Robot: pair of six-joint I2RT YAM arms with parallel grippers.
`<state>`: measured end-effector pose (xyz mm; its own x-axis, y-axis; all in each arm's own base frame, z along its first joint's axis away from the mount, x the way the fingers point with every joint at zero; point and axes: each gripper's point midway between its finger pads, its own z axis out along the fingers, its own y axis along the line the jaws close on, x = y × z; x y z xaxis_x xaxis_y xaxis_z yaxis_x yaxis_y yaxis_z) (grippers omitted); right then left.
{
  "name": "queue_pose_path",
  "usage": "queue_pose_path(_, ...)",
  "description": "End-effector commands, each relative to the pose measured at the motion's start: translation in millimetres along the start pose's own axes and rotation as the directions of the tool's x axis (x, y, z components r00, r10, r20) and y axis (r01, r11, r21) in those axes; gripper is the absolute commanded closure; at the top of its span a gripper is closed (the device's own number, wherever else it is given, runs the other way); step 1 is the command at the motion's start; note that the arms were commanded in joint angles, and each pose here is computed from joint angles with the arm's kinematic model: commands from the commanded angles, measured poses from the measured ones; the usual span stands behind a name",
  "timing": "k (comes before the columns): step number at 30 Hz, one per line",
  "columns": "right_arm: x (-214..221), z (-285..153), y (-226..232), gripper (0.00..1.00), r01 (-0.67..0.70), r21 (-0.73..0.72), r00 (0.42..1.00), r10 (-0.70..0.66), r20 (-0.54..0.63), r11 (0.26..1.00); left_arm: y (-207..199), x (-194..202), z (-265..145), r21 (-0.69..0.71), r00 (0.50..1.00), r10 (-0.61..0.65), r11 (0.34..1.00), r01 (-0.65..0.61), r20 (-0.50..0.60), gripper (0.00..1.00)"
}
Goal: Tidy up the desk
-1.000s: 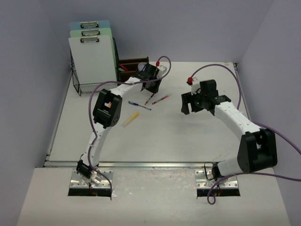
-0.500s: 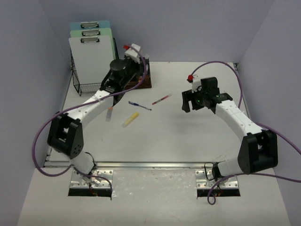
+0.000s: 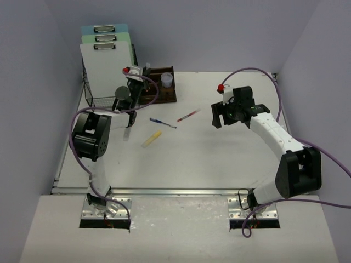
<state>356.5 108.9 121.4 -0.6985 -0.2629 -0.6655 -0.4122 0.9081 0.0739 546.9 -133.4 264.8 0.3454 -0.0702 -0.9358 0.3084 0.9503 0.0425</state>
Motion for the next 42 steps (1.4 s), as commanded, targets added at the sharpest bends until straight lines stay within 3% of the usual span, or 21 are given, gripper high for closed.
queue_pose_path(1,-12.8,-3.5,-8.2,0.21,0.024,0.035,0.999,-0.025,0.033,0.999,5.8,-72.4,16.6,-0.031,0.932,0.056,0.998,-0.048,0.359,1.00)
queue_pose_path(11,1.4,6.5,-13.3,0.21,0.010,0.032,1.000,-0.010,-0.001,0.999,15.9,-49.1,38.0,-0.088,0.896,0.129,0.991,-0.101,0.424,1.00)
queue_pose_path(23,9.0,17.2,-17.0,0.21,-0.004,0.027,0.999,0.005,-0.035,1.000,28.4,-68.2,43.2,-0.181,0.801,0.191,0.978,-0.105,0.568,1.00)
queue_pose_path(35,19.5,25.1,-17.4,0.21,-0.016,0.020,0.998,0.017,-0.067,1.000,22.0,-100.3,42.7,-0.139,0.757,0.132,0.989,-0.054,0.640,1.00)
queue_pose_path(42,23.6,28.1,-17.4,0.21,-0.022,0.015,0.997,0.023,-0.079,1.000,15.5,-99.6,46.0,-0.134,0.737,0.145,0.988,-0.074,0.660,1.00)
